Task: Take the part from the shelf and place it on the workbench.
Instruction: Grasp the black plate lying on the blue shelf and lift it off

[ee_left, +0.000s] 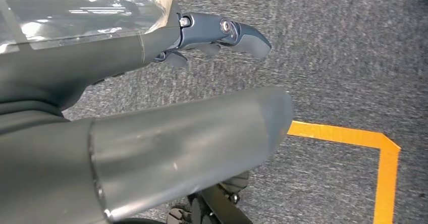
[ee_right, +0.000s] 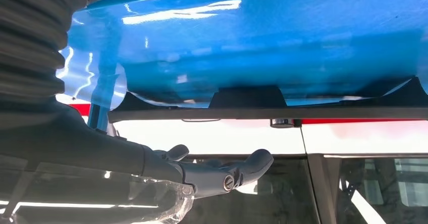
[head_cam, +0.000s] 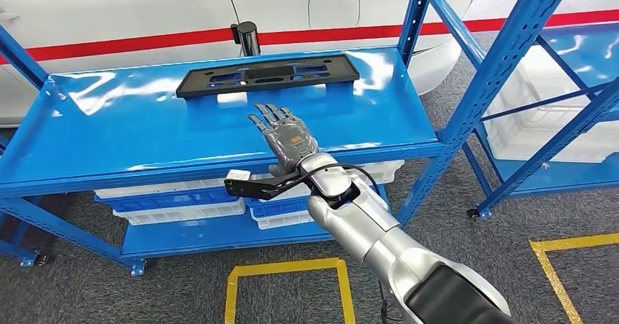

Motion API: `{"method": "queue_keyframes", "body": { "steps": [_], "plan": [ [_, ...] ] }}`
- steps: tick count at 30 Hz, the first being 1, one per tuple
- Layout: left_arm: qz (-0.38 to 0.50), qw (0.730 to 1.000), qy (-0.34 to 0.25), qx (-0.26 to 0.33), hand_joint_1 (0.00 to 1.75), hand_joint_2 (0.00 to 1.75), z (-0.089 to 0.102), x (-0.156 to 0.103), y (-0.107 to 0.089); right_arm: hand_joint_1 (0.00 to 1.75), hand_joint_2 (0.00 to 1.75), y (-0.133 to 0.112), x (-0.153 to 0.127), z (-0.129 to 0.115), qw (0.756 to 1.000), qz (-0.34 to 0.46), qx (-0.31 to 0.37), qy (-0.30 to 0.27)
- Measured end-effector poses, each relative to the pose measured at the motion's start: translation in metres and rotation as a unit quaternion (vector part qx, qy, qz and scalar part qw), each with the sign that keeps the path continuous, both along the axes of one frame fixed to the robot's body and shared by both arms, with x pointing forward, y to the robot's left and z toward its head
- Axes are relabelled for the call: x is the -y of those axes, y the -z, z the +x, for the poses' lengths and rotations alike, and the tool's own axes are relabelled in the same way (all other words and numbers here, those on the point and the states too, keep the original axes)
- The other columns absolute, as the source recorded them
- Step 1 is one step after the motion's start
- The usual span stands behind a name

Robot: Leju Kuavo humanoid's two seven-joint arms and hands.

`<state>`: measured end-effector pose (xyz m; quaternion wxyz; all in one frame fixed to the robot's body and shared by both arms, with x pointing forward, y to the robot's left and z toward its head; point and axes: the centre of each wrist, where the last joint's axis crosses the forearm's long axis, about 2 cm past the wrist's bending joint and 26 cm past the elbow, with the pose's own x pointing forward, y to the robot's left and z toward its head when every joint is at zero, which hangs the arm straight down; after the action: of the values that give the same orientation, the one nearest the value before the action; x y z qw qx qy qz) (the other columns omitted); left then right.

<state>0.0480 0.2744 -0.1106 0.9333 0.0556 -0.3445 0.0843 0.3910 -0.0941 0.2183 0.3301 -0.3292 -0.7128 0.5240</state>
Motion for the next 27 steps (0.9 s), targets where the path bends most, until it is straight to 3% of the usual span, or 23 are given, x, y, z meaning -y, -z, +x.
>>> {"method": "queue_keyframes", "body": {
  "steps": [27],
  "plan": [
    [-0.006, 1.000, 0.004, -0.003, 0.00, 0.00, 0.0011, 0.0004, -0.0001, 0.00, 1.75, -0.0003, -0.0011, 0.0004, 1.000, 0.001, 0.008, 0.002]
  ]
}}
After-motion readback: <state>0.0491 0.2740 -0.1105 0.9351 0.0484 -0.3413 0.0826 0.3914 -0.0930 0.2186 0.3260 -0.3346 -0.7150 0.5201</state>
